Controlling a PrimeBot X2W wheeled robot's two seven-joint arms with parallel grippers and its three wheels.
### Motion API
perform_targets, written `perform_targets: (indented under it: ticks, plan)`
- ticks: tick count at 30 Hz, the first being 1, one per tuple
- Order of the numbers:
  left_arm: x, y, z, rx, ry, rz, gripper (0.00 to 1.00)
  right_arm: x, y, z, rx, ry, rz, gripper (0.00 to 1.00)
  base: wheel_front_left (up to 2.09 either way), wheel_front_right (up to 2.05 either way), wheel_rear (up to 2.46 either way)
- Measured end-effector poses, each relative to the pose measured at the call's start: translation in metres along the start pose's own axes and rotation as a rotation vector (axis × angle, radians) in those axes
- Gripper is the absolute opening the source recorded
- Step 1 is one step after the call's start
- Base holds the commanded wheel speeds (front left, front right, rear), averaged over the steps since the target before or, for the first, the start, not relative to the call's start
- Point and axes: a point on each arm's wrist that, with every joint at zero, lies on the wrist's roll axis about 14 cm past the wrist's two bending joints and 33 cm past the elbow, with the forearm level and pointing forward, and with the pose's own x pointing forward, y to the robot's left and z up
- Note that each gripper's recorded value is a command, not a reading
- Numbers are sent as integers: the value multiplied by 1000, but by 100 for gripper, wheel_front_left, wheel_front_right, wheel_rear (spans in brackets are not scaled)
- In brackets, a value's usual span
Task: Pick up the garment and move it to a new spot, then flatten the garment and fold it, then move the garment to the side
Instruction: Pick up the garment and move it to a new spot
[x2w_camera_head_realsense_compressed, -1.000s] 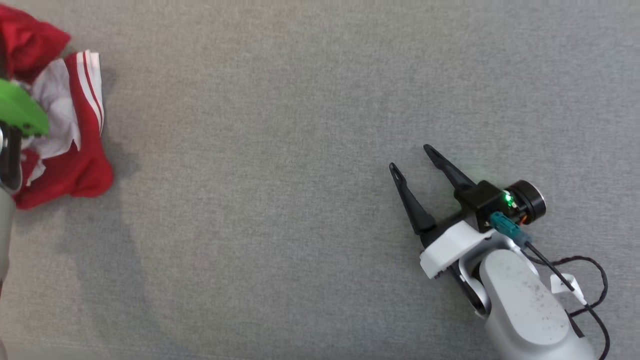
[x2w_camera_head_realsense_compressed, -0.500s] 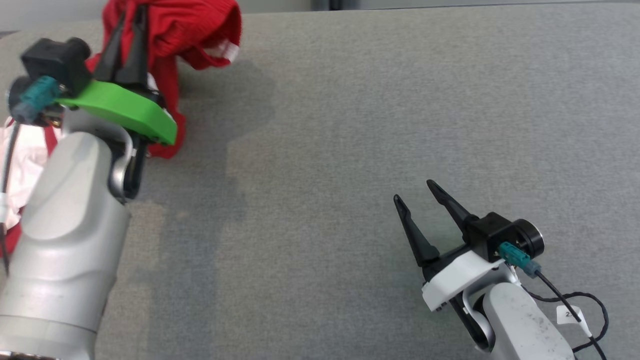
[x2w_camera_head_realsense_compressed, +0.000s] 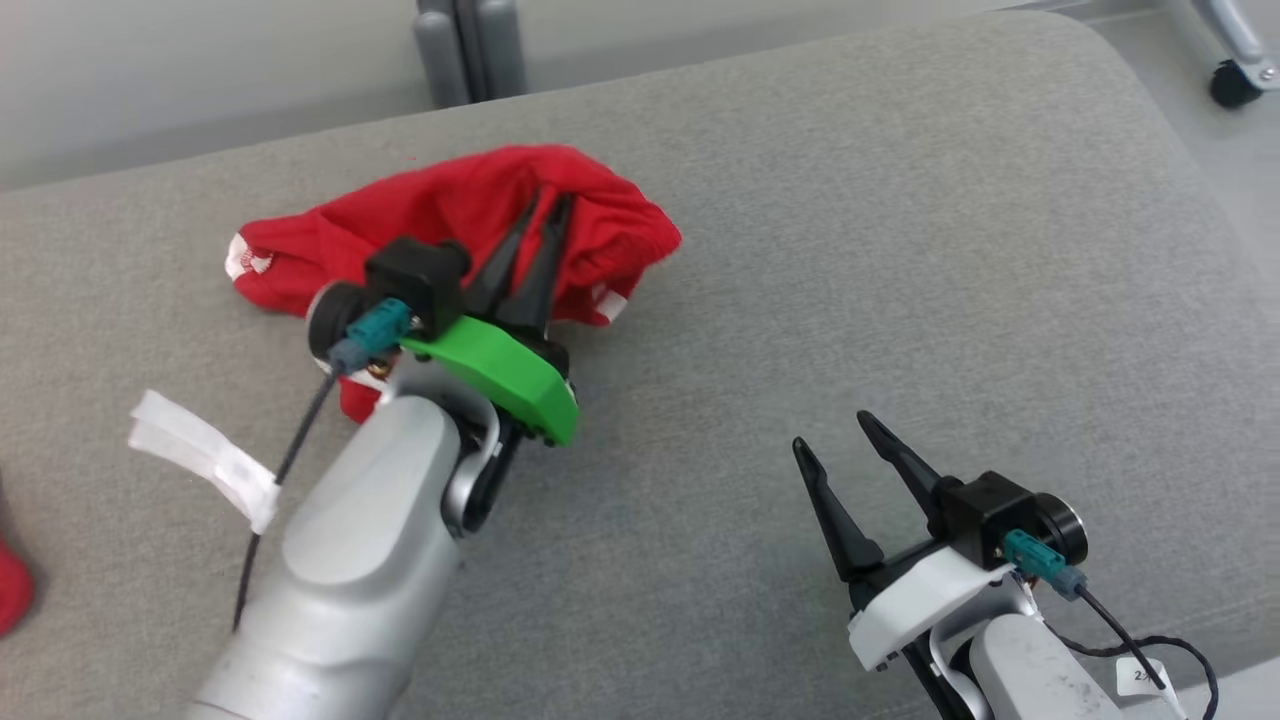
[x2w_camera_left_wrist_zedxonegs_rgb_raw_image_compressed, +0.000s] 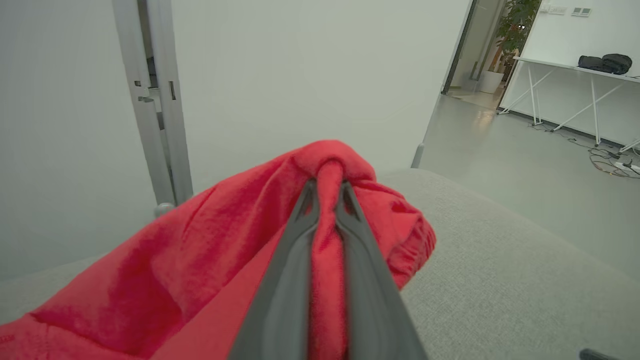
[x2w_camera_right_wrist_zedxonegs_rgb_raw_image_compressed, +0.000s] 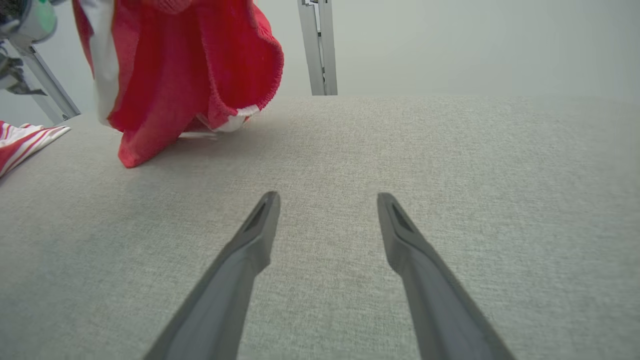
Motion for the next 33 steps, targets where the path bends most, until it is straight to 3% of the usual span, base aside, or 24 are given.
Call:
perform_targets:
  ticks: [5, 6, 7, 8, 14, 19, 29, 33]
  plan:
    - [-6, -49, -28, -53, 58, -93, 0, -16, -14, 7, -4, -17, -55, 100, 0, 0, 0]
    - [-9, -53, -31, -57, 63, -94, 16, -19, -16, 9, -4, -21, -61, 100, 0, 0, 0]
    - [-12, -54, -33, -58, 68, -93, 48, -20, -17, 10, -5, -25, -65, 100, 0, 0, 0]
    - [-16, -53, -36, -67, 73, -78, 100, -22, -18, 12, -6, -31, -69, 100, 0, 0, 0]
    - [-38, -39, -41, -56, 71, 5, 100, -28, -21, 17, -6, -45, -84, 100, 0, 0, 0]
    - [-65, 2, -29, -33, 24, 170, 100, -30, -19, 20, -2, -57, -84, 100, 0, 0, 0]
    - [-161, 68, -31, 22, 25, 470, 100, -36, -5, 16, 7, -50, -49, 100, 0, 0, 0]
    - [-200, 80, -43, 40, 66, 556, 100, -36, 0, 14, 9, -45, -36, 100, 0, 0, 0]
